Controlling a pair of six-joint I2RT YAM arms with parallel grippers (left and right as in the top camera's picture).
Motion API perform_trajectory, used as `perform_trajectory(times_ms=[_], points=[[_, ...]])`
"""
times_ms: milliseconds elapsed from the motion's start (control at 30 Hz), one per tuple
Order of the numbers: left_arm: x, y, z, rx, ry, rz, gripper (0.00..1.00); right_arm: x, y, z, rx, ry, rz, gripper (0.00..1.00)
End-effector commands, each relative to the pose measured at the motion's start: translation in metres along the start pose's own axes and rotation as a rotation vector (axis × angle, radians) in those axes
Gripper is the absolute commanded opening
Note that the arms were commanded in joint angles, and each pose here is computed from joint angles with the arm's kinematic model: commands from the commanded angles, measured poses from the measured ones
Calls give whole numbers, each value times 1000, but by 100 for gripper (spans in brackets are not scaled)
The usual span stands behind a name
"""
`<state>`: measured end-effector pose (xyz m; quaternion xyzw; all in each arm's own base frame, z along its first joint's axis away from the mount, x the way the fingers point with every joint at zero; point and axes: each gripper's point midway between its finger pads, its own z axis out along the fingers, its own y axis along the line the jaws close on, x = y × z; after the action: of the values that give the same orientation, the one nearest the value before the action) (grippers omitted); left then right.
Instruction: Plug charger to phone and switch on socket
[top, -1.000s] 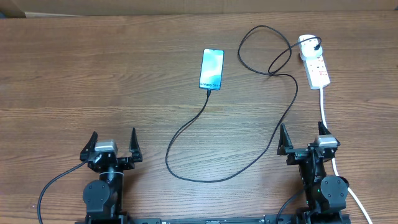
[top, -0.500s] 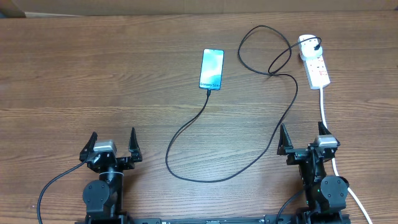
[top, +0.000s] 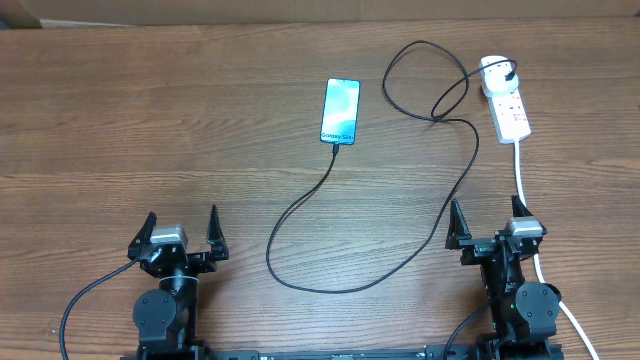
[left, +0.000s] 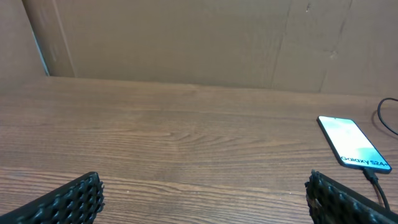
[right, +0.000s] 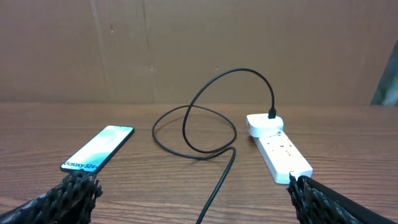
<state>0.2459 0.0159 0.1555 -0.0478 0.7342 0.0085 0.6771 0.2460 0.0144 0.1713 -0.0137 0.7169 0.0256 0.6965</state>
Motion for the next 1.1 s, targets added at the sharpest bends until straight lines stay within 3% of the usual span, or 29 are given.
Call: perform_trajectory(times_ms=[0,1067], points=[[-1,2,0,-11,-9,4,100,2,0,0,-2,-5,-1,100],[-1,3,0,-16,-11,11,100,2,0,0,-2,-5,-1,100]])
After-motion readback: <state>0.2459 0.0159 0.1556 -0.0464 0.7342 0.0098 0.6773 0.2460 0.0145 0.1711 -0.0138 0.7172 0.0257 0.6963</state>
